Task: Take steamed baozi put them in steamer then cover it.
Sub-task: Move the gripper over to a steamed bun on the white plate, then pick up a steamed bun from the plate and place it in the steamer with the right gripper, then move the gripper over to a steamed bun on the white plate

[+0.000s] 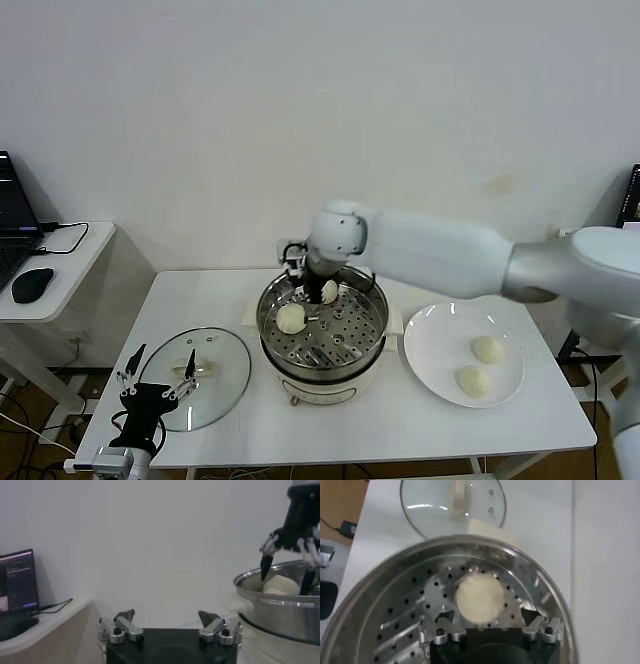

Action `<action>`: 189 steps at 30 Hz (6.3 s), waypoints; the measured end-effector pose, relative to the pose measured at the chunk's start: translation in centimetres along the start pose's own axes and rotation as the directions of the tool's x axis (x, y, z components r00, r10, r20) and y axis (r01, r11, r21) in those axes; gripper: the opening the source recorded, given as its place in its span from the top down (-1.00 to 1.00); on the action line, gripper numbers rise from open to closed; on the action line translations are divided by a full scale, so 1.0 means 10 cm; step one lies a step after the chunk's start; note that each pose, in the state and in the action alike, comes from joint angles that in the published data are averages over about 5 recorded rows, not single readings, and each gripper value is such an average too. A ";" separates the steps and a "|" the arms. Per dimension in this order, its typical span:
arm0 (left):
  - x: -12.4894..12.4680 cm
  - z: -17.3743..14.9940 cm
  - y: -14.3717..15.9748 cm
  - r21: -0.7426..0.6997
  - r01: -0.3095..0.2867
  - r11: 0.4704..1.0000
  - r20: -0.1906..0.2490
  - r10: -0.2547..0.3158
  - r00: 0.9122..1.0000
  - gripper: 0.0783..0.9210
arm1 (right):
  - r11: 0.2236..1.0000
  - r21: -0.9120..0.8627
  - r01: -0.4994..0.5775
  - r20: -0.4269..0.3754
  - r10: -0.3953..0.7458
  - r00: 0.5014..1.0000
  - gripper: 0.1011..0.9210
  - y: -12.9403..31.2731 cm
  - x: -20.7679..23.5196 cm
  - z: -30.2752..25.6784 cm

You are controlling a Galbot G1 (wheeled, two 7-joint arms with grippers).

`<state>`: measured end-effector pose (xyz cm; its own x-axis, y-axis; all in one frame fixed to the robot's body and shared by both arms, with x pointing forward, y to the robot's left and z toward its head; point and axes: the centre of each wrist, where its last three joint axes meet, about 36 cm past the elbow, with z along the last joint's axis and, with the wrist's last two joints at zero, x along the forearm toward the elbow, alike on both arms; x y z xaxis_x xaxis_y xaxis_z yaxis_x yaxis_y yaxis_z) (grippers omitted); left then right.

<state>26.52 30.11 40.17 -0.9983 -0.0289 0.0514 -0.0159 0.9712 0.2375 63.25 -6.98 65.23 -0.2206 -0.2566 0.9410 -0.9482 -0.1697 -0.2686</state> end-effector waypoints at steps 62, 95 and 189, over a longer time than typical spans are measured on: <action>0.12 0.15 0.00 -0.024 0.001 1.000 -0.055 -0.002 0.998 -0.77 | 0.992 -0.057 0.111 -0.183 -0.120 0.976 -0.60 1.74 -0.87 3.05; 0.10 0.08 -0.02 -0.014 -0.001 1.000 -0.038 0.001 0.999 -0.77 | 0.990 -0.101 0.099 -0.167 -0.115 0.979 0.04 1.53 -0.28 3.07; -0.02 0.02 0.03 0.003 0.028 1.000 -0.010 -0.028 1.000 -0.77 | 0.763 0.647 0.010 0.006 -0.017 1.000 -0.76 0.34 0.73 0.44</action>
<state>26.73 30.42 40.04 -0.9968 -0.0588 0.0543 -0.0444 0.9708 0.2359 59.38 -13.57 70.24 -0.2028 -0.2590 0.9443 -0.5776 -0.7471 -0.3290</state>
